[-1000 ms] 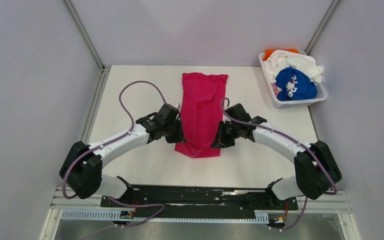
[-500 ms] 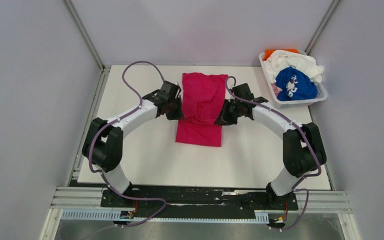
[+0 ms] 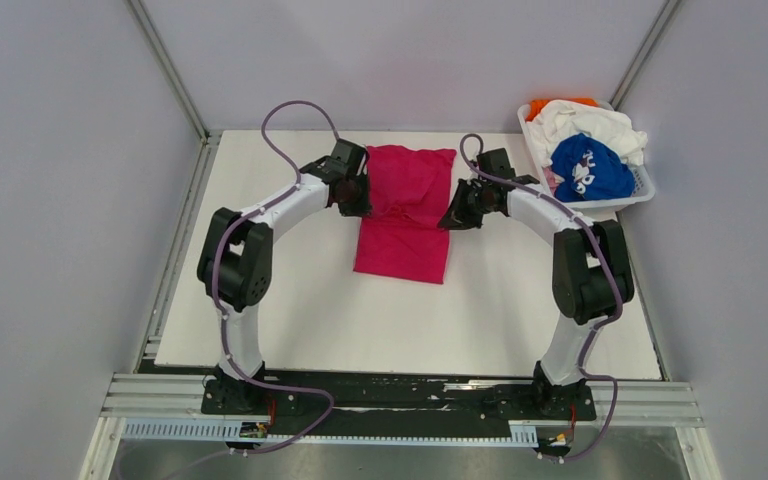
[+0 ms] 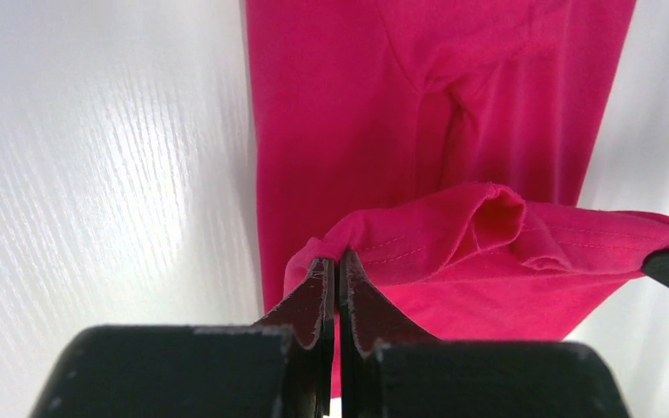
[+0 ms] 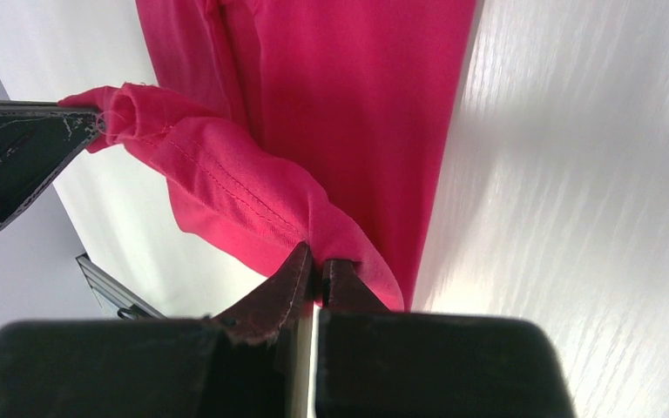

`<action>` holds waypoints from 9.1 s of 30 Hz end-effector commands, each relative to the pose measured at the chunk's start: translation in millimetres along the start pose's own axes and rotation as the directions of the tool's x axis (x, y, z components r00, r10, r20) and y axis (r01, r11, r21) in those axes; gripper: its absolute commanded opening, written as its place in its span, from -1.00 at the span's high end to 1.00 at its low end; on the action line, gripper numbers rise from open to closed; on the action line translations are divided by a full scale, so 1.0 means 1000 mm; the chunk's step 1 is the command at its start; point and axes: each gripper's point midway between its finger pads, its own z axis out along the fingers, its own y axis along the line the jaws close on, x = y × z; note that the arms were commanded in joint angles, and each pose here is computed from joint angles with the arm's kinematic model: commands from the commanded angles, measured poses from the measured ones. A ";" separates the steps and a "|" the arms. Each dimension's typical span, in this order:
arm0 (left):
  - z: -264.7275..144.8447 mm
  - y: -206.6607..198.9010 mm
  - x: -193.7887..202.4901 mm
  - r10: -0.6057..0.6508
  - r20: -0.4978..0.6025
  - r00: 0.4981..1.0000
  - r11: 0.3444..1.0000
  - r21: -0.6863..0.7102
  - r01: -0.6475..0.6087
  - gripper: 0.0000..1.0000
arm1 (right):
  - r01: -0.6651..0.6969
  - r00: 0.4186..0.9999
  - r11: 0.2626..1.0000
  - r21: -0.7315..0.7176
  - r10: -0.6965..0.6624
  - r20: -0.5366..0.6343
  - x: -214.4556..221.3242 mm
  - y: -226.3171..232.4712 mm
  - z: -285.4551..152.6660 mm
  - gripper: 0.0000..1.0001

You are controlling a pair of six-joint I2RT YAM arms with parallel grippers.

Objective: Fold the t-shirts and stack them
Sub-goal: Fold the folded rectangular tshirt in 1/3 of the way, then grab one side of the 2/3 rectangular tshirt with both arms, then fold the long partially folded tshirt into a neat square, then put the neatly folded tshirt into the corner of the board with the left arm

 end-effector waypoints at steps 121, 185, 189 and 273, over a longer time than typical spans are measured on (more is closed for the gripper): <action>-0.030 0.012 0.071 -0.256 -0.093 0.962 0.936 0.227 0.271 -0.88 | 0.127 0.907 0.991 -0.046 -0.097 0.410 -0.121 0.050 -0.011 -1.00; -0.018 0.027 0.130 -0.150 -0.195 0.969 0.982 0.088 0.170 1.00 | 0.056 0.994 0.996 -0.068 -0.062 -0.094 0.113 -0.042 0.003 1.00; -0.063 0.026 0.162 -0.142 -0.205 0.968 0.981 0.105 0.166 1.00 | 0.072 0.985 0.986 -0.151 -0.094 -0.148 0.162 -0.019 -0.033 1.00; 0.043 0.021 0.067 0.193 -0.201 0.960 0.981 0.018 -0.193 -0.86 | 0.121 0.937 0.981 -0.154 -0.061 0.344 0.022 0.000 -0.126 -1.00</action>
